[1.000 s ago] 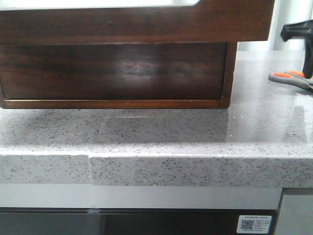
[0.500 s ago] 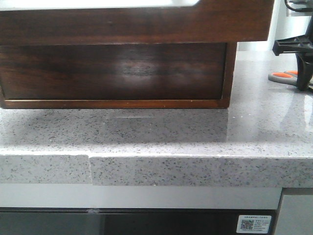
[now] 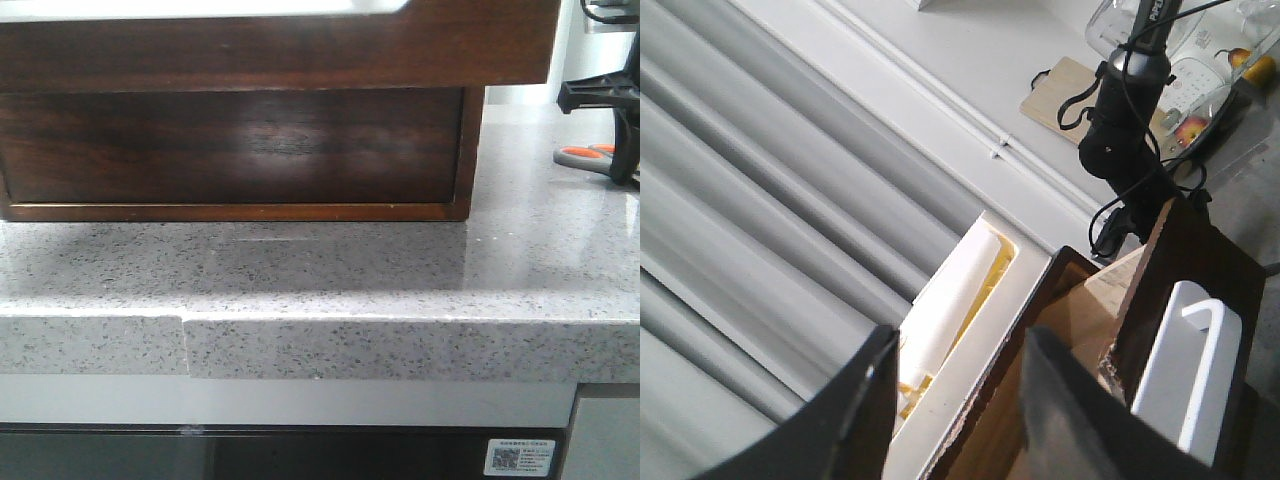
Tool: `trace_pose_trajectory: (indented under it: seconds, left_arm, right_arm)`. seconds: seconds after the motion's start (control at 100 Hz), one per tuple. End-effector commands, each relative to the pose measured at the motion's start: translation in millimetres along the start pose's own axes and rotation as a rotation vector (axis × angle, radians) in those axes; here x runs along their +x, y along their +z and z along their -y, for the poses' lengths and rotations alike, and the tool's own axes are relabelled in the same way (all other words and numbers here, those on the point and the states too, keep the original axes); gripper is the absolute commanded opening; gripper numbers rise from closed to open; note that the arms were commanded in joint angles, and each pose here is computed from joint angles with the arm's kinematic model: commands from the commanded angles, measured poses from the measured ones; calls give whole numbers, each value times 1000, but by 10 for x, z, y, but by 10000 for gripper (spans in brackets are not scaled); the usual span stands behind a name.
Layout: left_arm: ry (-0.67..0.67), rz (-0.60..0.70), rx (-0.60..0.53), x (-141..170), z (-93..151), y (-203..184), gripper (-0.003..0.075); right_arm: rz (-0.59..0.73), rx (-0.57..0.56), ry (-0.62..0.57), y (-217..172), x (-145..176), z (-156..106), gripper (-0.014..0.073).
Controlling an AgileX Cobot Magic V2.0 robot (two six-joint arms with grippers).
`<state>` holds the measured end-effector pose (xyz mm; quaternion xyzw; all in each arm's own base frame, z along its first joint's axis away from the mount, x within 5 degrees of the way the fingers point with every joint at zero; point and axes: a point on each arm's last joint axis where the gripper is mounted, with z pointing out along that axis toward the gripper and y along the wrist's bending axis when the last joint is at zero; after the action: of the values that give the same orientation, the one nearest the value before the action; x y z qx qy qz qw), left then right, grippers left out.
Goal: Put scissors in drawer with both arms
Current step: 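Lift the scissors with the right gripper and carry them over the drawer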
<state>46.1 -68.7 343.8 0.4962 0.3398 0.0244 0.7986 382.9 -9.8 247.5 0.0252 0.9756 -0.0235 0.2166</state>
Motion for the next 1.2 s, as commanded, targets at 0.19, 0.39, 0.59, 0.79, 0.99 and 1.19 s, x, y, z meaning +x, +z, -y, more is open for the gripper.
trace_pose_trajectory:
  seconds: [0.19, 0.39, 0.59, 0.79, 0.99, 1.19]
  left_arm:
    - [-53, 22, -49, -61, -106, 16, 219]
    - [-54, 23, -49, -61, -107, 16, 219]
    - [-54, 23, -49, -61, -107, 16, 219]
    - [-54, 23, -49, -61, -107, 16, 219]
    - [-55, 23, -49, -61, -107, 16, 219]
    - [-57, 23, -51, -62, -108, 16, 219]
  right_arm:
    - [318, -53, -49, -1149, -71, -120, -78]
    - [558, -134, -139, -1900, 77, -308, -79]
    - [778, -195, -234, -2517, 304, -460, -79]
    - [953, -291, -387, -2955, 502, -720, -79]
    - [1077, -431, -580, -3232, 636, -1144, -79]
    - [1073, -514, -730, -3131, 689, -1591, -79]
